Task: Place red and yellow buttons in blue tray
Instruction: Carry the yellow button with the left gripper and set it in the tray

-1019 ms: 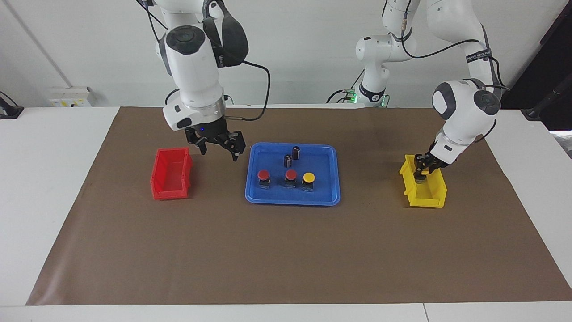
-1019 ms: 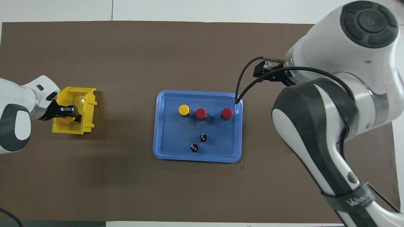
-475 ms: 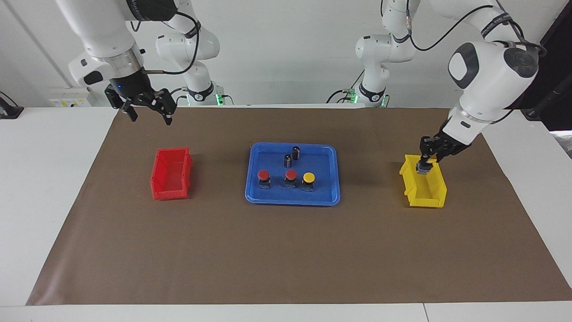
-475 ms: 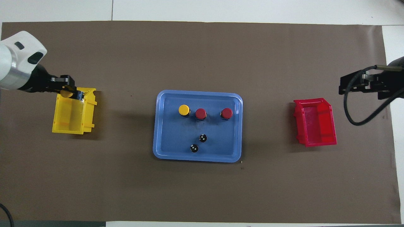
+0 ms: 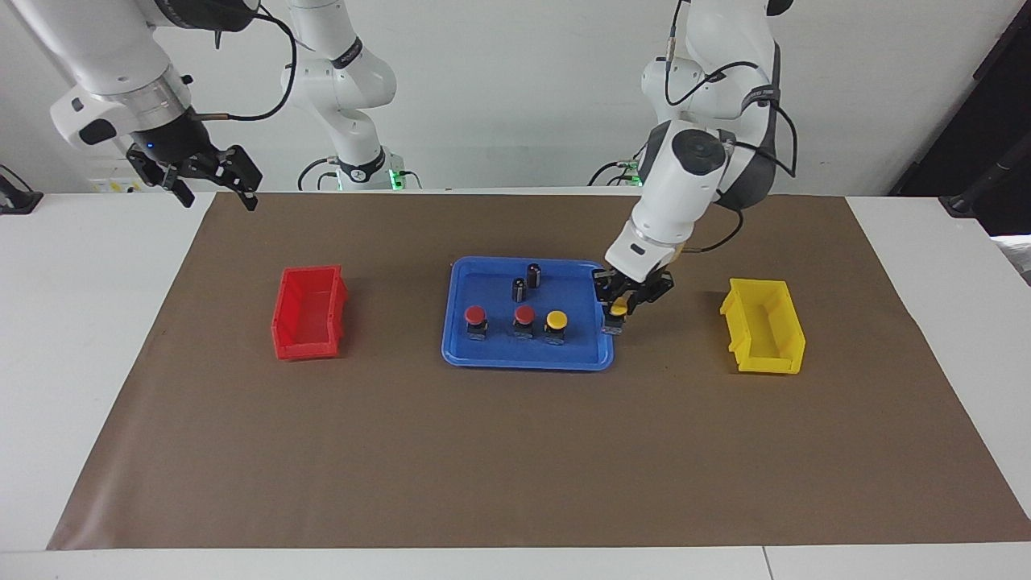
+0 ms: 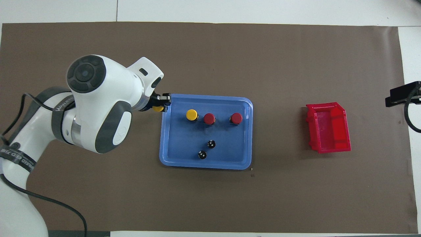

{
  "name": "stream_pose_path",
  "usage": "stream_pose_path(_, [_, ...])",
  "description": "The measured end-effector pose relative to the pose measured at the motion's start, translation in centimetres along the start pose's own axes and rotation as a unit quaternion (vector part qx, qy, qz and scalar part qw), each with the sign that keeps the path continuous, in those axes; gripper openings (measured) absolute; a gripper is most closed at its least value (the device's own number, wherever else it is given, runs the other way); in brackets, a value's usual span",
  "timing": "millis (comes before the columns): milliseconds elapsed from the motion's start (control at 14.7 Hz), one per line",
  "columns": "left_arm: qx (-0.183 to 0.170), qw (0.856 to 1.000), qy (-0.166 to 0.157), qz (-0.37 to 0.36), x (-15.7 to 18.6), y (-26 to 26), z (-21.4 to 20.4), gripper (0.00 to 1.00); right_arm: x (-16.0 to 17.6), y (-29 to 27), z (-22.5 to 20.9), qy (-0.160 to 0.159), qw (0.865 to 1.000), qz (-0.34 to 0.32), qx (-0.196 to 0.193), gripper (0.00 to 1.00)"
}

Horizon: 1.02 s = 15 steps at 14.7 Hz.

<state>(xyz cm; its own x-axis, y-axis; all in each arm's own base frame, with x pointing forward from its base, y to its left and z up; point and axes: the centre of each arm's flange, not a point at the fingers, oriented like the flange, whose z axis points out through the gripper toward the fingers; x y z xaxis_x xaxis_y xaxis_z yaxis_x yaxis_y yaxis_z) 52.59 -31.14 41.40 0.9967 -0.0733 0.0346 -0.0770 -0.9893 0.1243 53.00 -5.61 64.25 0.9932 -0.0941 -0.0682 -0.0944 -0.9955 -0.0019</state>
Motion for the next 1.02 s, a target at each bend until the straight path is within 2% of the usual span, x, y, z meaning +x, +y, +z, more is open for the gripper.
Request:
stream_pose_path(747, [0.007,1.000,-0.009,0.010,-1.0,2.1,5.8,0.41,-0.1,-0.3,0.6,-0.012,1.000,-0.014,-0.002,1.00])
stream_pose_path(1019, [0.006,1.000,-0.005,0.007,-0.7,1.9,5.6,0.41,-0.1,-0.1,0.6,-0.012,1.000,-0.013,-0.001,1.00])
